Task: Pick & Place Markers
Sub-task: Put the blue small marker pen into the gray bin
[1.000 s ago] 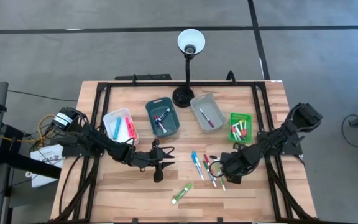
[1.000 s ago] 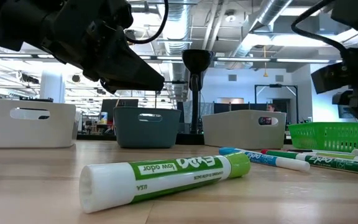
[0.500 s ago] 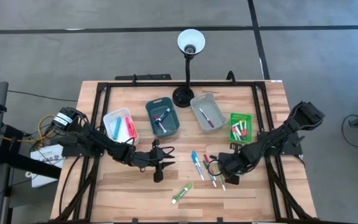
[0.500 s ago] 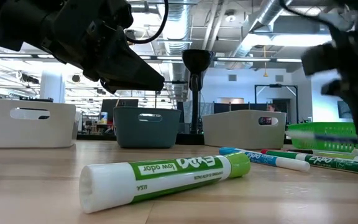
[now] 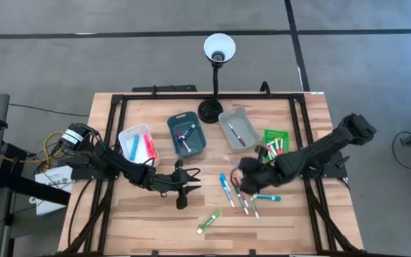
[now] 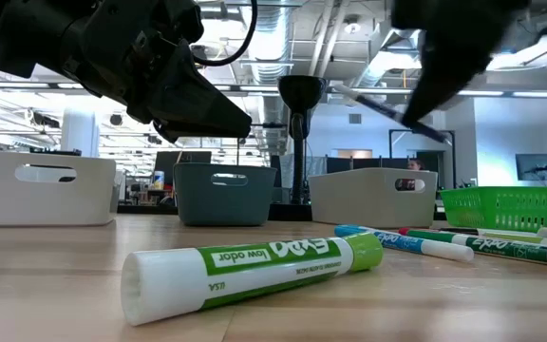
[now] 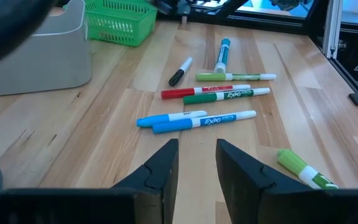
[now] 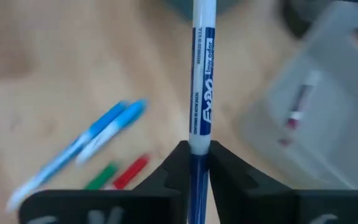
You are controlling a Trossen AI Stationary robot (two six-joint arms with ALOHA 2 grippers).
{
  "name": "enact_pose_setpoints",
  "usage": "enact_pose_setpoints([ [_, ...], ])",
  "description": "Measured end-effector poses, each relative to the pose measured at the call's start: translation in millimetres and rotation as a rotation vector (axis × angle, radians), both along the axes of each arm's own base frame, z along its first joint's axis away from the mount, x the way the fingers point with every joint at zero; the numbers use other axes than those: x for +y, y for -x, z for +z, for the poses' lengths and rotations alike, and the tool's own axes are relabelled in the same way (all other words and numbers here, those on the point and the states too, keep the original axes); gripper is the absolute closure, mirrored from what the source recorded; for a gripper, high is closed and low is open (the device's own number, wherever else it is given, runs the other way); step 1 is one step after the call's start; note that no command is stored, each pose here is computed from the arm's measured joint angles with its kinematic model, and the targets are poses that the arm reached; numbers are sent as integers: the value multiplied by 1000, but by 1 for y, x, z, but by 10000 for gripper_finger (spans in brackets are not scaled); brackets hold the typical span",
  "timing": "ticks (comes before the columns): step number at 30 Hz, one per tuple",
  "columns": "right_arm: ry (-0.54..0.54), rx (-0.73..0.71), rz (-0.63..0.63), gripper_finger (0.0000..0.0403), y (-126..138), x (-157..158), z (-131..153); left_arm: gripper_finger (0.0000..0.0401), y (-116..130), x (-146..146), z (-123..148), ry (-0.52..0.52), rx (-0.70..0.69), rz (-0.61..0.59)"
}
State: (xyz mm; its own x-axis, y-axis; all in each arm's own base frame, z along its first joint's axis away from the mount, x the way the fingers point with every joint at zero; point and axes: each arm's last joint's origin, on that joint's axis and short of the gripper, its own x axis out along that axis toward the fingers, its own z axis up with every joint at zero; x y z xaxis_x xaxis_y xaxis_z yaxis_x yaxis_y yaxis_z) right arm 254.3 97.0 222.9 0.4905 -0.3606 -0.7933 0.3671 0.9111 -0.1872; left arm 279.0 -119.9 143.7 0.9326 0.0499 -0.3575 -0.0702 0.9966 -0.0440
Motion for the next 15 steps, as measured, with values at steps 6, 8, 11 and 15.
enact_pose_setpoints([
  [6,-70,-95,-356,349,-15,-51,2,297,0,0,0,0,0,0],
  [8,-77,-94,-424,358,-17,-70,2,297,0,0,0,0,0,0],
  [11,-103,-81,-455,372,-22,-99,2,297,0,0,0,0,-1,0],
  [15,-253,-54,-513,374,-22,-136,-1,297,0,0,0,0,-1,0],
])
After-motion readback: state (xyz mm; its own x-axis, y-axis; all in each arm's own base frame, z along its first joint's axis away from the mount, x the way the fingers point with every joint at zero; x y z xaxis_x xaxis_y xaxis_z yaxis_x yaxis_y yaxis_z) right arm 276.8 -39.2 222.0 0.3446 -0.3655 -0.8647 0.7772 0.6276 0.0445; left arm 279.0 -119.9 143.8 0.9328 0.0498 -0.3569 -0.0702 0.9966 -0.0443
